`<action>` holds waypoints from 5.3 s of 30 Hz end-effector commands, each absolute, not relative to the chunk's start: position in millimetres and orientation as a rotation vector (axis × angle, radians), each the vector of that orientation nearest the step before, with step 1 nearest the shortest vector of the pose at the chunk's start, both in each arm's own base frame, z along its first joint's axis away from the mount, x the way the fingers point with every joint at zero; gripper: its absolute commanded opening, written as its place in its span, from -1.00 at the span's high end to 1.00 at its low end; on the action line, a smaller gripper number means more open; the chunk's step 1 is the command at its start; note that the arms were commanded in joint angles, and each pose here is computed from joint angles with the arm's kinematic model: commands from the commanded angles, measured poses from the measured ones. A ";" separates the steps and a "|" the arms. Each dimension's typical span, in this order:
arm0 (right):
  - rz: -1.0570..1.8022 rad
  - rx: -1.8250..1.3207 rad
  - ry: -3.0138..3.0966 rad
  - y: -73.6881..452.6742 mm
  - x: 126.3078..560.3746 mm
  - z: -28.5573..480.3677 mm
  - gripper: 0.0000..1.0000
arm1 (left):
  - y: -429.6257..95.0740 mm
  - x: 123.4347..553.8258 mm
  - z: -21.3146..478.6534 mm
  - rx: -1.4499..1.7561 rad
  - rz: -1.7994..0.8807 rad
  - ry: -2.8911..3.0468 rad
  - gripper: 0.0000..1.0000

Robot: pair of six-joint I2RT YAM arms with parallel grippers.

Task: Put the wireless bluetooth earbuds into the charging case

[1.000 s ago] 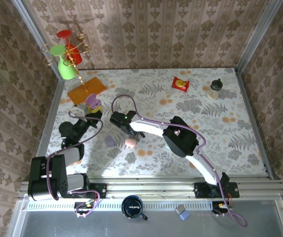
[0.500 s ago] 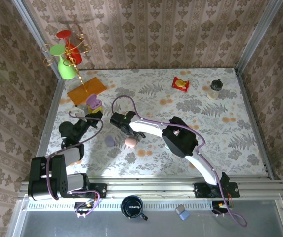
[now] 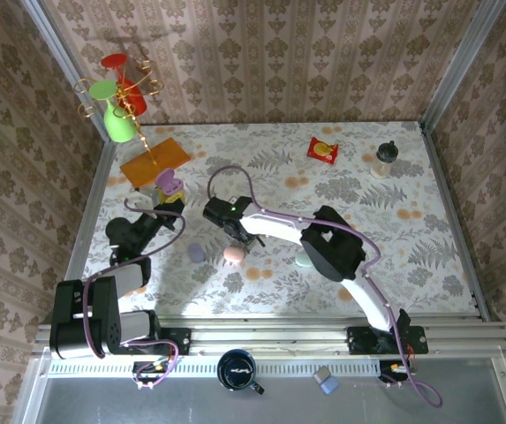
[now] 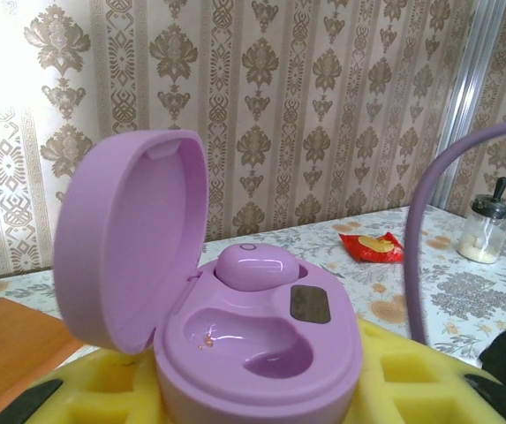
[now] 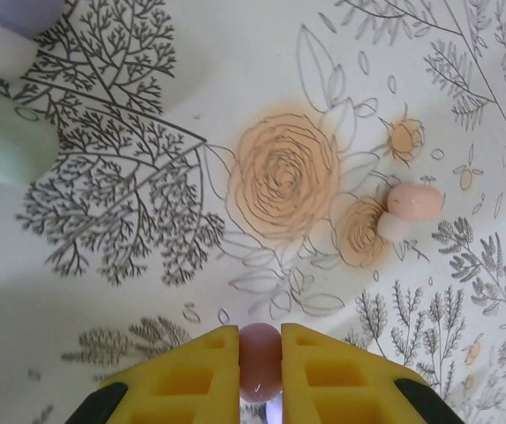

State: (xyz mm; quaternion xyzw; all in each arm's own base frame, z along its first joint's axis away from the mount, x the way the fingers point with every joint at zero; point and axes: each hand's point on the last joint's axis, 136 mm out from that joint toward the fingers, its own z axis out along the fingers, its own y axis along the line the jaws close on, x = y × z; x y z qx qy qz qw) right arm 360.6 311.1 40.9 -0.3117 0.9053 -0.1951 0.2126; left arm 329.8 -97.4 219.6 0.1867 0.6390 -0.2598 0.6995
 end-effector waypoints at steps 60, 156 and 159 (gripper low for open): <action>1.213 -0.360 2.184 352.2 334.1 250.2 0.66 | -278.7 291.7 201.3 0.907 -0.770 1.266 0.72; 1.722 -0.058 2.133 331.0 325.4 273.7 -0.26 | -275.6 277.1 265.0 0.740 -0.911 1.203 0.71; 1.719 -0.044 2.148 331.7 327.3 267.4 -0.26 | -276.2 275.8 269.0 0.742 -0.907 1.190 0.71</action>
